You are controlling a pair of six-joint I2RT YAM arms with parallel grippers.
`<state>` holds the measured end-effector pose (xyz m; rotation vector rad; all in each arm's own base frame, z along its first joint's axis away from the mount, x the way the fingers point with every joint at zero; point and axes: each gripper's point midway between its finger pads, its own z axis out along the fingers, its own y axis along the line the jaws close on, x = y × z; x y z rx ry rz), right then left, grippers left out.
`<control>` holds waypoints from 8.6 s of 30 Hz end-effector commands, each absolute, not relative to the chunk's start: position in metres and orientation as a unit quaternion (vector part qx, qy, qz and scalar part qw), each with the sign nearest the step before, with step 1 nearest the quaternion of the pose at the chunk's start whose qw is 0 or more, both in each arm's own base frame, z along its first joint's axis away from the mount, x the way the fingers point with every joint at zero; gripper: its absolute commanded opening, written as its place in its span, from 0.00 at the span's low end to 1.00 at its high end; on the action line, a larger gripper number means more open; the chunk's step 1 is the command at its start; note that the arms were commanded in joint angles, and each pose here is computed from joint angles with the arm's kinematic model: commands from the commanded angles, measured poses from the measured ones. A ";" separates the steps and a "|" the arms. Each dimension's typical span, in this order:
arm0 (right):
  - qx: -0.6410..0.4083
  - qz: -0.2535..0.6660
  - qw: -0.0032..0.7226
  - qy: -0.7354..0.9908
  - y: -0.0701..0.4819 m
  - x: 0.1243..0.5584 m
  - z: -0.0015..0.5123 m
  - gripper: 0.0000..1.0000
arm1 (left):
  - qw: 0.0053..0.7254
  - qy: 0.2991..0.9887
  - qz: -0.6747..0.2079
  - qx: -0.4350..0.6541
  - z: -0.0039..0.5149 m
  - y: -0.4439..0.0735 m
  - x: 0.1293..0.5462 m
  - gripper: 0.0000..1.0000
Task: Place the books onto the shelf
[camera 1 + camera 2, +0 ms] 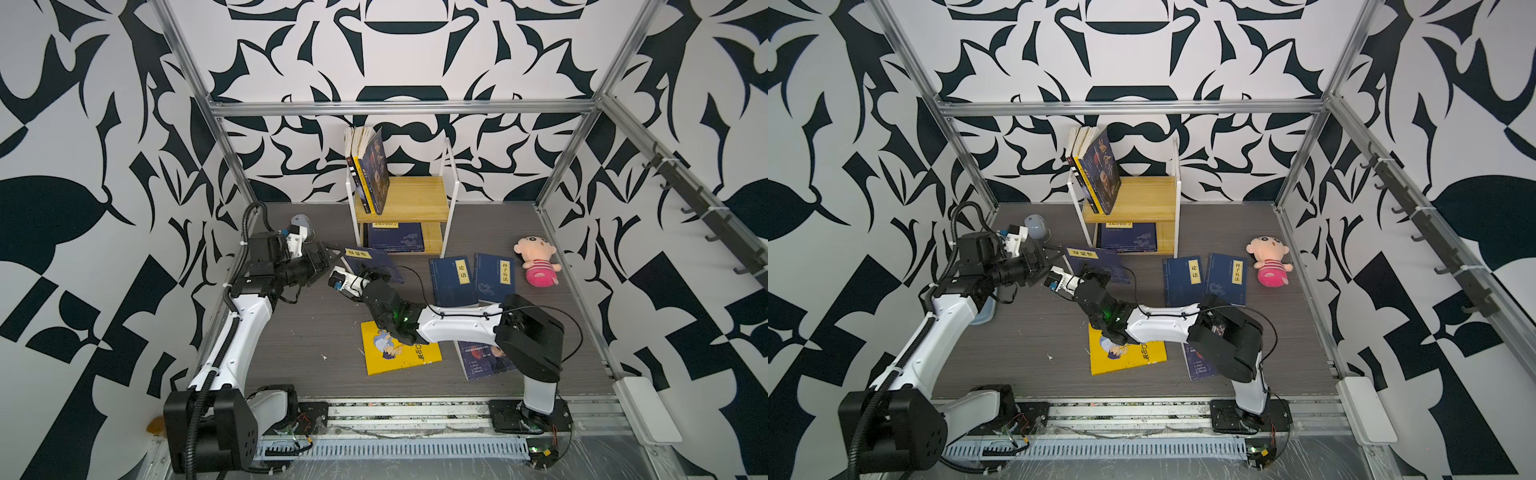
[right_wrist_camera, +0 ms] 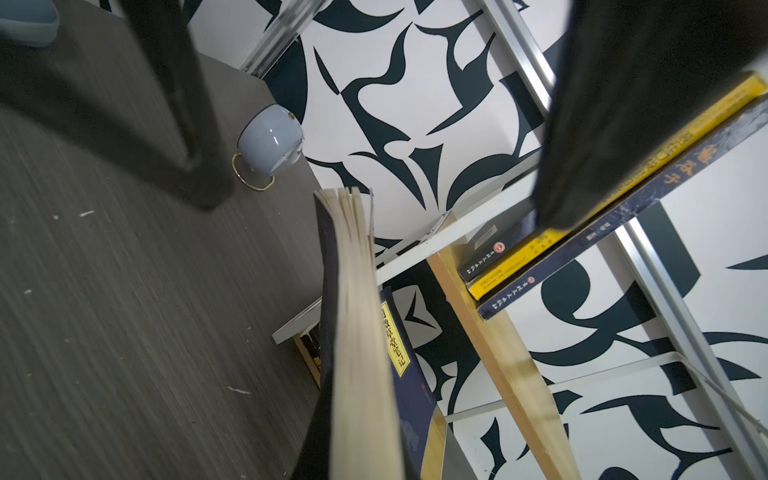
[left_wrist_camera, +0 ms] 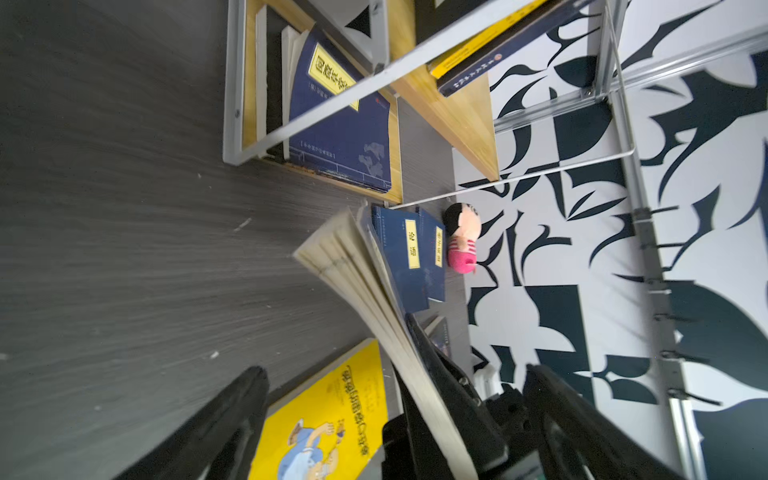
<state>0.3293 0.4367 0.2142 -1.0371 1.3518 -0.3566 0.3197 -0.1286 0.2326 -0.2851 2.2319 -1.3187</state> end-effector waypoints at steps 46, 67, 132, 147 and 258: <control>-0.505 -0.277 0.690 0.439 0.412 0.317 0.239 0.00 | 0.216 0.792 -0.563 -0.090 0.245 -0.148 0.320 0.00; -0.556 -0.345 0.566 0.501 0.308 0.365 0.235 0.00 | 0.418 0.871 -0.236 -0.101 0.235 -0.015 0.329 1.00; -0.705 -0.175 0.310 0.614 0.343 0.484 0.105 0.86 | 0.437 0.856 -0.252 -0.119 0.237 -0.007 0.323 1.00; -0.743 -0.102 0.284 0.597 0.338 0.444 0.113 0.84 | 0.435 0.856 -0.252 -0.123 0.235 -0.005 0.323 1.00; -0.136 0.126 0.176 0.967 0.229 0.222 0.080 0.65 | 0.054 0.914 -0.370 -0.158 0.066 -0.147 0.226 0.86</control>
